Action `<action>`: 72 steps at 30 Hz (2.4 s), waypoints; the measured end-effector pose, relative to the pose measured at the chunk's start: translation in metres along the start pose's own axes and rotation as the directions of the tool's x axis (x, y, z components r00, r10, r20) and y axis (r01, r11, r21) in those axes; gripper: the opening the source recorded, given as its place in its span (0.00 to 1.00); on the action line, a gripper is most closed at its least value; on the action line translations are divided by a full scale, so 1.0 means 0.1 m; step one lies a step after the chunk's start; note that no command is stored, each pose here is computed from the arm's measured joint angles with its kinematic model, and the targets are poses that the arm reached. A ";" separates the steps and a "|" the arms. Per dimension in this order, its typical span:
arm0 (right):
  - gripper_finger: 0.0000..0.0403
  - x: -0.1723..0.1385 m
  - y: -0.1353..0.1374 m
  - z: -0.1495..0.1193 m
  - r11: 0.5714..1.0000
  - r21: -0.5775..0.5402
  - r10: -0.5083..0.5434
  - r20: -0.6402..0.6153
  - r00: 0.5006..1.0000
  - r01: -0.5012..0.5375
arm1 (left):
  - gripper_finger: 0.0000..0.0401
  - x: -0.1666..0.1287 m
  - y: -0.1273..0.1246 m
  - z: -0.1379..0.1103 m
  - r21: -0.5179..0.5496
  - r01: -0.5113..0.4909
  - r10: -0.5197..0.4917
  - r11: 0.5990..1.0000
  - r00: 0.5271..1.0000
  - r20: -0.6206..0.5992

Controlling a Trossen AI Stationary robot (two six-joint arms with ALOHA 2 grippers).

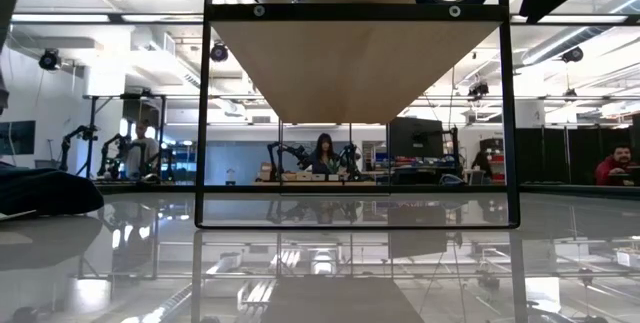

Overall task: Stack small to large cups/mugs on shelf
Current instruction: Put the brown cup on the shelf

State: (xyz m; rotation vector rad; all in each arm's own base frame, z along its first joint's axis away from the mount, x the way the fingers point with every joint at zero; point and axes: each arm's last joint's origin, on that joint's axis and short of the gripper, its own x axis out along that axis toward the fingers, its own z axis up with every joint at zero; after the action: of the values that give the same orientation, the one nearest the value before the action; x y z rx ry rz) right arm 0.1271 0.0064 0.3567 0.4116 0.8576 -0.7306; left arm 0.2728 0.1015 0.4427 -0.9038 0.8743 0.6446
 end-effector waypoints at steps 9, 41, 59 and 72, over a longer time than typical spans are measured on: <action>0.30 0.00 0.00 0.00 1.000 -0.016 -0.002 0.003 1.000 0.002 | 0.00 0.26 -0.23 0.04 0.040 -0.014 0.015 0.999 0.999 -0.029; 0.30 -0.01 0.02 0.02 1.000 0.012 0.021 0.023 1.000 -0.022 | 0.00 0.62 -0.42 0.06 0.050 0.024 -0.023 0.998 1.000 -0.015; 0.30 0.13 0.55 0.35 0.958 0.009 0.276 0.221 0.935 -0.285 | 0.00 0.69 -0.46 0.07 0.058 0.039 -0.039 0.998 0.999 -0.002; 0.04 0.60 0.78 0.57 0.969 -0.051 0.248 0.168 0.954 -0.243 | 0.00 0.69 -0.46 0.06 0.061 0.038 -0.038 0.997 0.999 -0.003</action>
State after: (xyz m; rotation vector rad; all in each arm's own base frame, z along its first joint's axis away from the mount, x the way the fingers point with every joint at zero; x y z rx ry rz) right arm 0.2406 0.0012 0.3464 0.4131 0.6389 -0.5135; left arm 0.3457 0.0929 0.4041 -0.8645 0.8722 0.5809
